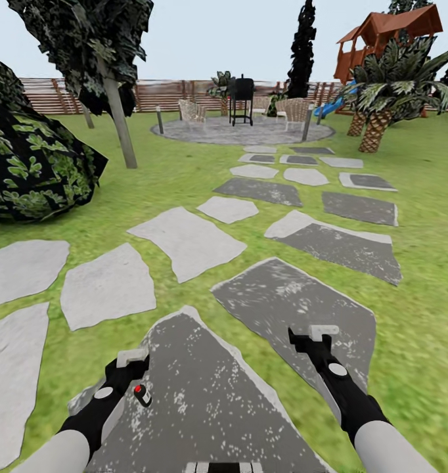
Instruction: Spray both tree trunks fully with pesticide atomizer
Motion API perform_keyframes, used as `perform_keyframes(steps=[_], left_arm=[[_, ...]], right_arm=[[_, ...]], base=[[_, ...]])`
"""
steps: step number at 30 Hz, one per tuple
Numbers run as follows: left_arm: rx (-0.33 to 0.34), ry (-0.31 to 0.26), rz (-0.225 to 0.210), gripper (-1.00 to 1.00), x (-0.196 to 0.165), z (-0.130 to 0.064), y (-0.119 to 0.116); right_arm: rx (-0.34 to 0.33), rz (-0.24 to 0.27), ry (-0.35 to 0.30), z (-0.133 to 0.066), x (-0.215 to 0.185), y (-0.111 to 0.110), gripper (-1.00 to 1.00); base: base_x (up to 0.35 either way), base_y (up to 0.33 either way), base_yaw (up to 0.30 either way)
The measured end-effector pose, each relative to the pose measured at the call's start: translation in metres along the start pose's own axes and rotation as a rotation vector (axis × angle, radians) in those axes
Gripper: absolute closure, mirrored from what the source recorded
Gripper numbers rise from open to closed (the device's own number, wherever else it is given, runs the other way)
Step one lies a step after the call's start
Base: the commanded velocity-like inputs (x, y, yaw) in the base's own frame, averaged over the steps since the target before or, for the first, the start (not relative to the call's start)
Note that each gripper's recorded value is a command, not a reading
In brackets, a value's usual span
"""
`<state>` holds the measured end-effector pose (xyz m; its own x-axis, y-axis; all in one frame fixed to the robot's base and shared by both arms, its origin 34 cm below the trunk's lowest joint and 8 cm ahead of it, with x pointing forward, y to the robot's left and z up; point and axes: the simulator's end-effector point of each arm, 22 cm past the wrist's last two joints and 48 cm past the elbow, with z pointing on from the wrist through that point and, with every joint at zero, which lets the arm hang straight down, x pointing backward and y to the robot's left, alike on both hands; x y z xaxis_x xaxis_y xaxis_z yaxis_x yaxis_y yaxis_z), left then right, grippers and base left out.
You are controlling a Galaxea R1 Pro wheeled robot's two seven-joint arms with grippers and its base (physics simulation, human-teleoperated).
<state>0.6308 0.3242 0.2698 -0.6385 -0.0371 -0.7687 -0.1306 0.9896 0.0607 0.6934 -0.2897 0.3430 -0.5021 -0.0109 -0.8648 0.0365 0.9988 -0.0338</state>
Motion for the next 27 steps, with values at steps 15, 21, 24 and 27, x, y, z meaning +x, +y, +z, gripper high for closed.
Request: perform_keyframes(steps=[15, 21, 24, 27], left_arm=[[-0.002, 0.065, 0.008, -1.0, 0.039, 0.01, 0.0], [-0.005, 0.089, 0.011, -1.0, 0.053, 0.014, 0.001], [-0.006, 0.101, 0.013, -1.0, 0.061, 0.016, 0.001], [-0.006, 0.115, 0.015, -1.0, 0.069, 0.017, 0.001]], right_arm=[[0.002, -0.007, 0.062, 0.01, 0.04, -0.002, -1.0], [0.002, -0.007, 0.086, 0.013, 0.056, -0.002, -1.0], [0.003, -0.008, 0.098, 0.015, 0.064, -0.002, -1.0], [0.004, -0.008, 0.112, 0.016, 0.072, -0.002, -1.0]], base=[[0.0, 0.0, 0.0], [0.0, 0.0, 0.0], [0.0, 0.0, 0.0], [0.0, 0.0, 0.0]])
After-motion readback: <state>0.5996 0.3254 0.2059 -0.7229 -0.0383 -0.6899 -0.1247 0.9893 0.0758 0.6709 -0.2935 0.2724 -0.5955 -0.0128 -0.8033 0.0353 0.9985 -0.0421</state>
